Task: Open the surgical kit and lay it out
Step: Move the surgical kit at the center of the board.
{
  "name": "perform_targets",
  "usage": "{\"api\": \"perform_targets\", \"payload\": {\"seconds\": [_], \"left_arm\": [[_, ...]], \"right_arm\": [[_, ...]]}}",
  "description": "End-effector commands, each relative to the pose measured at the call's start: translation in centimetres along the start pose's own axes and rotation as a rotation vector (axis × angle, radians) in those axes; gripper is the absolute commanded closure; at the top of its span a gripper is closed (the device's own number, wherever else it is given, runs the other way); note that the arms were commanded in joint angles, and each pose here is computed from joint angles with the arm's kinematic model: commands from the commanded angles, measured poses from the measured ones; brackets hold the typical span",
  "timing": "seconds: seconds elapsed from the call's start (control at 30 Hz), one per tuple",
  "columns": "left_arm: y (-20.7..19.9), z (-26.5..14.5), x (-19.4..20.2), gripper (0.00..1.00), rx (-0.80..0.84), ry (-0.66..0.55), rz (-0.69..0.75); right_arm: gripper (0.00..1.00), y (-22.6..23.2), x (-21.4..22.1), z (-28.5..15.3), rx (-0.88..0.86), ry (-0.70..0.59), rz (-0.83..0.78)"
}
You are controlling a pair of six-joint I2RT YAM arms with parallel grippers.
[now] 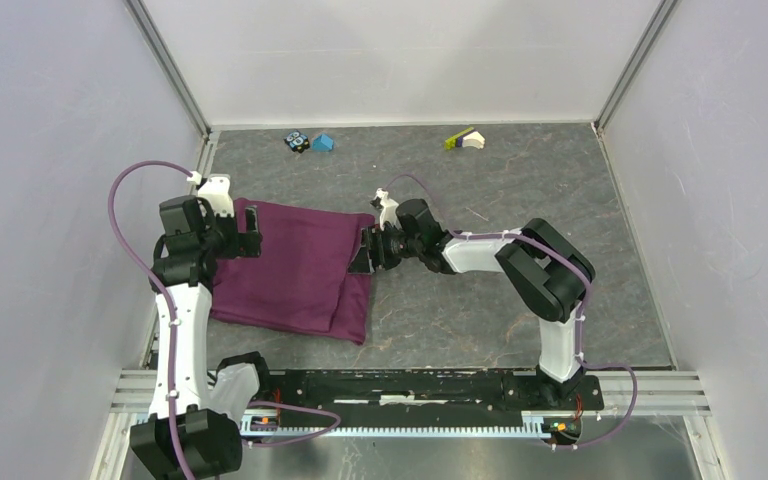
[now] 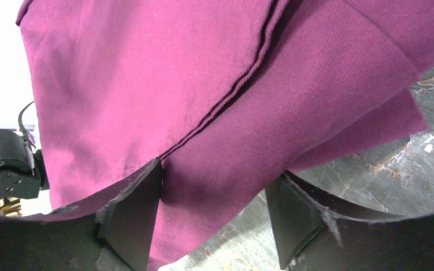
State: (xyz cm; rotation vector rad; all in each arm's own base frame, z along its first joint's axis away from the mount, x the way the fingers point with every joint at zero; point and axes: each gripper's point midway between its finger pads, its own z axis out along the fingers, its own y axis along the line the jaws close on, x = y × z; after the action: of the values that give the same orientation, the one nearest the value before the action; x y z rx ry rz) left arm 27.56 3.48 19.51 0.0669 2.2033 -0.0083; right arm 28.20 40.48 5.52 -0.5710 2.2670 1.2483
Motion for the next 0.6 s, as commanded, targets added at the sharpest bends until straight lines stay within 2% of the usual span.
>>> {"api": "perform_targets", "payload": {"seconds": [0.0, 0.3, 0.57], "left_arm": [[-0.1, 0.3, -0.8, 0.00, 0.015, -0.030, -0.008], [0.4, 0.1, -0.5, 0.00, -0.011, -0.030, 0.032], [2.2, 0.8, 0.4, 0.00, -0.093, 0.038, 0.053]], "right_arm": [[0.33, -3.9, 0.9, -0.8, 0.209, 0.023, -0.028], [0.52, -8.4, -0.9, -2.9, 0.366, -0.035, -0.037], [0.55, -10.4, -2.9, -4.3, 0.452, -0.067, -0.074]]}}
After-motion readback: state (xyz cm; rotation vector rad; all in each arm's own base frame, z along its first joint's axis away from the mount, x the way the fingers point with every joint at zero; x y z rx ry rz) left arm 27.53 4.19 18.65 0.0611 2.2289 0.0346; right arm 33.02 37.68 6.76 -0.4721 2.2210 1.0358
